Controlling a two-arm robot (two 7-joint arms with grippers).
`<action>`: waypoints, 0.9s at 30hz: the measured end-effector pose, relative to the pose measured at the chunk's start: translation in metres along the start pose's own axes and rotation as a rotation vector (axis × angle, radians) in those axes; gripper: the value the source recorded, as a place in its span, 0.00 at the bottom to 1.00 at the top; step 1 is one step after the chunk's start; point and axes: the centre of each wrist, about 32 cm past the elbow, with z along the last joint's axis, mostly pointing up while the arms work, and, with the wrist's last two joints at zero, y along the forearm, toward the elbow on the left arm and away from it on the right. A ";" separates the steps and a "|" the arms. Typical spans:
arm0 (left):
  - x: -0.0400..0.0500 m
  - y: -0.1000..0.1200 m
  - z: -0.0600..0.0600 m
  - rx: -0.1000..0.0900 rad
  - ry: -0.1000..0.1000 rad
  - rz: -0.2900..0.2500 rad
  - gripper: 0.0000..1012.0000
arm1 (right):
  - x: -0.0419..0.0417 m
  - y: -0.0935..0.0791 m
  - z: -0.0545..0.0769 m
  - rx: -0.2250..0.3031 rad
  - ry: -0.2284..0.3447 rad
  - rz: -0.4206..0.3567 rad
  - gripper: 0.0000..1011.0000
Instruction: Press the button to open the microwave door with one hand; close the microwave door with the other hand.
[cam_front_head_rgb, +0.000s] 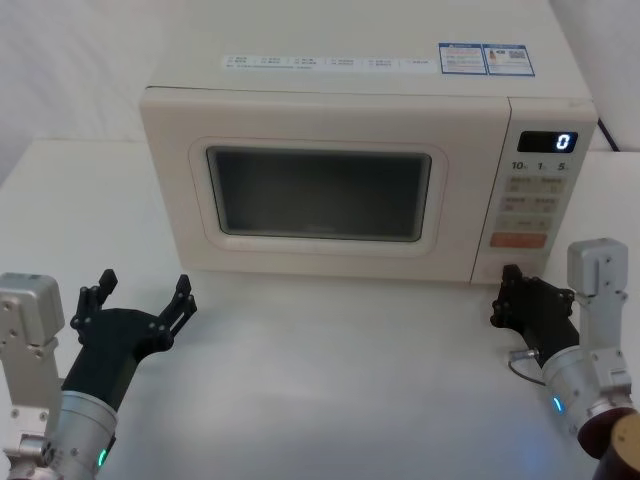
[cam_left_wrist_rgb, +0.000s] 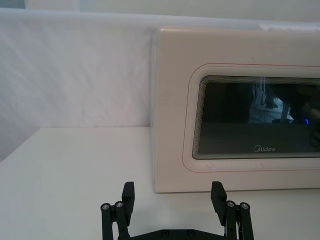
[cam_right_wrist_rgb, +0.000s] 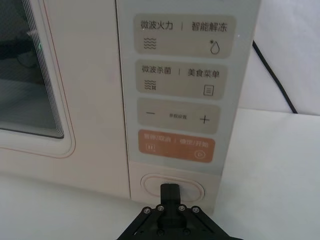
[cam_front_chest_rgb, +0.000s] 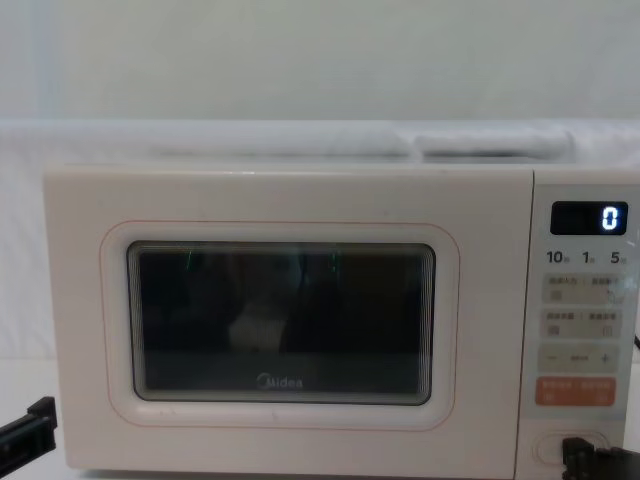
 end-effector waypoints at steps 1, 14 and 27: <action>0.0000 0.000 0.000 0.000 0.000 0.000 0.99 | 0.0000 0.000 0.000 0.001 -0.001 0.000 0.00; 0.0000 0.000 0.000 0.000 0.000 0.000 0.99 | -0.0010 0.006 0.001 0.003 -0.006 0.000 0.00; 0.0000 0.000 0.000 0.000 0.000 0.000 0.99 | -0.0014 0.009 0.000 0.001 0.000 -0.010 0.00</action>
